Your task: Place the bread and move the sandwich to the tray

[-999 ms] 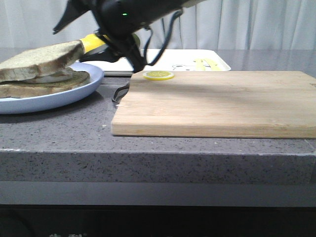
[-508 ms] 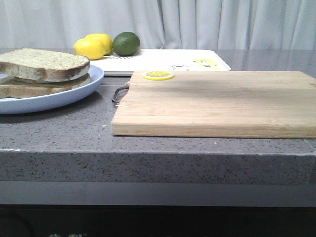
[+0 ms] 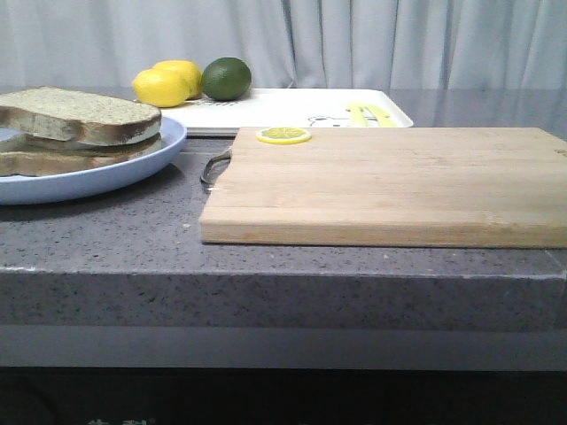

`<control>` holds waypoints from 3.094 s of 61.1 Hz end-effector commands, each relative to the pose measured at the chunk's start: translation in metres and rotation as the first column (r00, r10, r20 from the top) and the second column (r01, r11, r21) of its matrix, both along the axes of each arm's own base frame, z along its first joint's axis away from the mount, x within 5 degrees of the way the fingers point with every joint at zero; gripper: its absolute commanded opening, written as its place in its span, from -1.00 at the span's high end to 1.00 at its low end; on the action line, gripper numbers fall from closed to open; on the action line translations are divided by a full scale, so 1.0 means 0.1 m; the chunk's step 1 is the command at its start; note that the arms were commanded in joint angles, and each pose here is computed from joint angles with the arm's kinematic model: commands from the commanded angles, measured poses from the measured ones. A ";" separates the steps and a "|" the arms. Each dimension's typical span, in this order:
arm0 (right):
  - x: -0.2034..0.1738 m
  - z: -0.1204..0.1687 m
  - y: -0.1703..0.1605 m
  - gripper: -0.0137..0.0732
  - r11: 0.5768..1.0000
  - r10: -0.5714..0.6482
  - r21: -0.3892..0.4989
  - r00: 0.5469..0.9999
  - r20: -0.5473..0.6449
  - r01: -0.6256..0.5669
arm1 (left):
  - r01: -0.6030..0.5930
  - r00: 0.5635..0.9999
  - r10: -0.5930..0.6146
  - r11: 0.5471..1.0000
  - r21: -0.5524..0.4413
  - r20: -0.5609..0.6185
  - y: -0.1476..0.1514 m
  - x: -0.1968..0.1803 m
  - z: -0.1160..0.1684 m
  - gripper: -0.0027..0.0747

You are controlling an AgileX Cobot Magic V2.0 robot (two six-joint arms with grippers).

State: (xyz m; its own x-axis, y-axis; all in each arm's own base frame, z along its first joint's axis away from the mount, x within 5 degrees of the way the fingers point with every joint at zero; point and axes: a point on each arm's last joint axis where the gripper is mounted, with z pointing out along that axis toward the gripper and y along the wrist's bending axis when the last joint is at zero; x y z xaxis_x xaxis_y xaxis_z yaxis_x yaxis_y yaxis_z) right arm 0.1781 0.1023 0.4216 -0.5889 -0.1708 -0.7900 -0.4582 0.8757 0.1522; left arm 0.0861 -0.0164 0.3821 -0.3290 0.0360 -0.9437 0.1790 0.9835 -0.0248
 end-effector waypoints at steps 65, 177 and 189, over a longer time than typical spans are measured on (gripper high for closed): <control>-0.84 -0.42 -0.47 -0.33 0.991 -0.050 0.132 0.968 0.247 0.018 | -0.190 0.878 0.208 0.978 0.085 -0.430 0.22 1.40 0.12 -0.48; -0.84 -0.42 -0.47 -0.33 0.991 -0.050 0.132 0.968 0.247 0.018 | -0.134 0.693 -0.195 0.911 -0.390 -0.694 0.63 2.64 -1.08 0.98; -0.84 -0.42 -0.47 -0.33 0.991 -0.050 0.132 0.968 0.247 0.018 | -0.092 0.712 -0.238 0.901 -0.424 -0.661 0.60 2.68 -0.87 0.98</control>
State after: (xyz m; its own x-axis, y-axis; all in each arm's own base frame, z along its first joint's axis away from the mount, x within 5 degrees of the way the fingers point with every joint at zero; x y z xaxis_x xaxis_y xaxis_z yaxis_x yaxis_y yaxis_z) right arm 0.0920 0.0558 0.3664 -0.4491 -0.0805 -0.8898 -0.4649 0.8715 0.1558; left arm 0.3538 0.0511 0.2568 -0.9300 -0.2197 -0.2946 -0.0420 0.8599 -0.5088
